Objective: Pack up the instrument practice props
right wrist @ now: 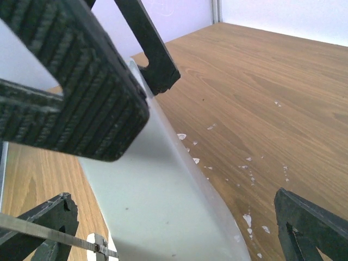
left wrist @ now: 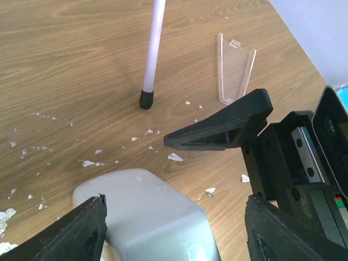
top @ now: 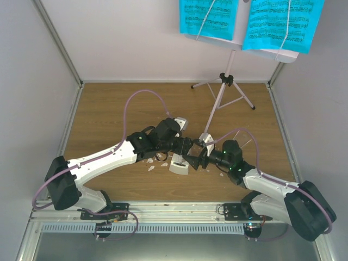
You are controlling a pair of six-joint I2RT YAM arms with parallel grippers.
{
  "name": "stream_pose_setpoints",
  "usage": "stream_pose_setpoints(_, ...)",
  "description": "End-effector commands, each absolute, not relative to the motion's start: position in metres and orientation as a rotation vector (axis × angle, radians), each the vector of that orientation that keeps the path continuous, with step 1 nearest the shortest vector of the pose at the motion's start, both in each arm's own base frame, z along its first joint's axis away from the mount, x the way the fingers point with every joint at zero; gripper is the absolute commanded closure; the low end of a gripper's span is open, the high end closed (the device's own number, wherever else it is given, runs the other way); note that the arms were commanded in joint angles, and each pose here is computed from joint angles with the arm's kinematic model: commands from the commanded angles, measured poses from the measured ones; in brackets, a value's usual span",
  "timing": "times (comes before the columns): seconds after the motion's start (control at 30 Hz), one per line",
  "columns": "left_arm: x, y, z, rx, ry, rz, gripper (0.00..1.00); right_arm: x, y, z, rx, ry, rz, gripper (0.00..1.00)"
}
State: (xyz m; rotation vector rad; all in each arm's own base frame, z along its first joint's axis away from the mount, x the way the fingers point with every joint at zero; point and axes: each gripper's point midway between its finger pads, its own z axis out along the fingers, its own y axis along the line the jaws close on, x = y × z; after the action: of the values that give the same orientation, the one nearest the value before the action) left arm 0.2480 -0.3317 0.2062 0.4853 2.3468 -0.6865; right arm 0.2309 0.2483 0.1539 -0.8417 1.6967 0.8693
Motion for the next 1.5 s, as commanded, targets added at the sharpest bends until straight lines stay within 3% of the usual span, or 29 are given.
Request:
stream_pose_setpoints(0.0,0.243,-0.338,0.205,0.534,2.347,-0.700,0.26,0.229,0.246,0.154,-0.810,1.687,0.896,0.02)
stream_pose_setpoints(0.1,0.242,-0.338,0.199,0.545,2.368,-0.690,0.20,0.228,0.245,0.153,-0.802,1.695,0.901,0.02)
stream_pose_setpoints(0.17,0.242,-0.339,0.196,0.550,2.377,-0.681,0.22,0.228,0.245,0.152,-0.797,1.698,0.904,0.02)
stream_pose_setpoints(0.43,0.243,-0.340,0.201,0.595,2.343,-0.673,0.49,0.226,0.245,0.148,-0.802,1.708,0.906,0.02)
stream_pose_setpoints(0.57,0.234,-0.344,0.198,0.718,2.335,-0.694,0.54,0.228,0.246,0.150,-0.801,1.698,0.908,0.01)
stream_pose_setpoints(0.87,0.211,-0.348,0.187,0.992,2.294,-0.734,0.55,0.232,0.248,0.151,-0.801,1.698,0.908,0.01)
stream_pose_setpoints(1.47,0.197,-0.353,0.191,1.054,2.263,-0.827,0.54,0.237,0.247,0.148,-0.767,1.710,0.893,0.03)
